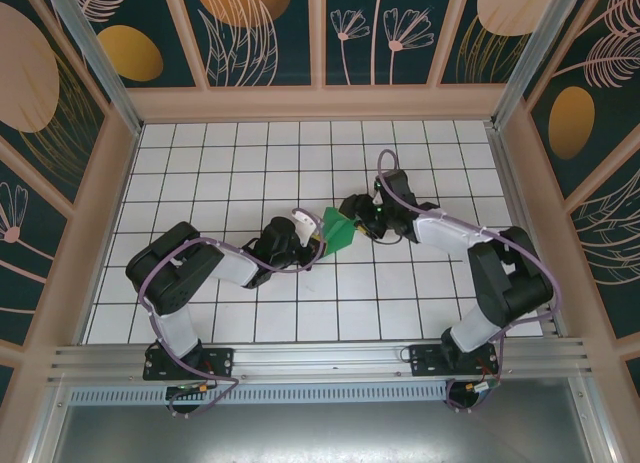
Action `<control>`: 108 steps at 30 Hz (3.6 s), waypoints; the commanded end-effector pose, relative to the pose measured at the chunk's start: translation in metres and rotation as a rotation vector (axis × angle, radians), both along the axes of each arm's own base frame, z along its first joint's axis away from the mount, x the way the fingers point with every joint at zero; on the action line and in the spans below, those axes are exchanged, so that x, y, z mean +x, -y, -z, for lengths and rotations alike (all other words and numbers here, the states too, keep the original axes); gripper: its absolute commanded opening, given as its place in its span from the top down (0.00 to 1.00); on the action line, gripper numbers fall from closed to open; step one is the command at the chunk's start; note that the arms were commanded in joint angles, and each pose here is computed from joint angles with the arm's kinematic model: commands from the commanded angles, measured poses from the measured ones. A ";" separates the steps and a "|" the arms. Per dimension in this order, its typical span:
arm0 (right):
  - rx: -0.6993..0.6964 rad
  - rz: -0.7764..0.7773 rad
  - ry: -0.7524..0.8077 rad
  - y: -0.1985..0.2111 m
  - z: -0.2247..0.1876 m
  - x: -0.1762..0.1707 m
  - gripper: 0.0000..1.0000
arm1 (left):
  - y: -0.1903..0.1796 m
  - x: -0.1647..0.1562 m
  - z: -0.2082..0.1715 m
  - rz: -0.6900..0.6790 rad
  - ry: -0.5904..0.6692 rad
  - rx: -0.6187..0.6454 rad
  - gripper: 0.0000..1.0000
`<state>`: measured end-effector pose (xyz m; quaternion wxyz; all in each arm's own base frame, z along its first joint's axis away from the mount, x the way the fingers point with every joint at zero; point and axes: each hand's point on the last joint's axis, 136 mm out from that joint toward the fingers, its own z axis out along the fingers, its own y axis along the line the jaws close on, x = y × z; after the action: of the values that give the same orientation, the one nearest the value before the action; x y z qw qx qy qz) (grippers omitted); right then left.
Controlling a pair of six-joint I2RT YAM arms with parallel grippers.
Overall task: Fold a paper plane with a square sheet of paper (pick it up from the middle)
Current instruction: Fourth fold the wing at the center of the table.
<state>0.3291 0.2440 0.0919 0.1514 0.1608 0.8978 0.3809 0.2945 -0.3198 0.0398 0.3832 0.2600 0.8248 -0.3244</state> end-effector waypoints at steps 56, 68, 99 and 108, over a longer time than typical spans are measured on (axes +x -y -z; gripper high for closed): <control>-0.004 -0.133 -0.040 -0.012 0.078 -0.009 0.56 | 0.010 -0.012 0.009 -0.220 -0.519 -0.368 0.81; -0.115 -0.105 -0.106 -0.004 0.099 -0.015 0.55 | 0.008 -0.009 0.010 -0.236 -0.511 -0.346 0.79; -0.304 -0.069 -0.215 0.009 0.129 -0.024 0.48 | 0.000 0.004 -0.007 -0.270 -0.516 -0.286 0.54; -0.305 -0.072 -0.215 0.008 0.129 -0.023 0.48 | 0.010 0.007 0.015 -0.267 -0.591 -0.238 0.57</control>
<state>0.3328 0.2727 0.0265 0.1084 0.1160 0.9279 0.3372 0.3035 -0.3297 0.0366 0.2164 -0.0075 0.8734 -0.4362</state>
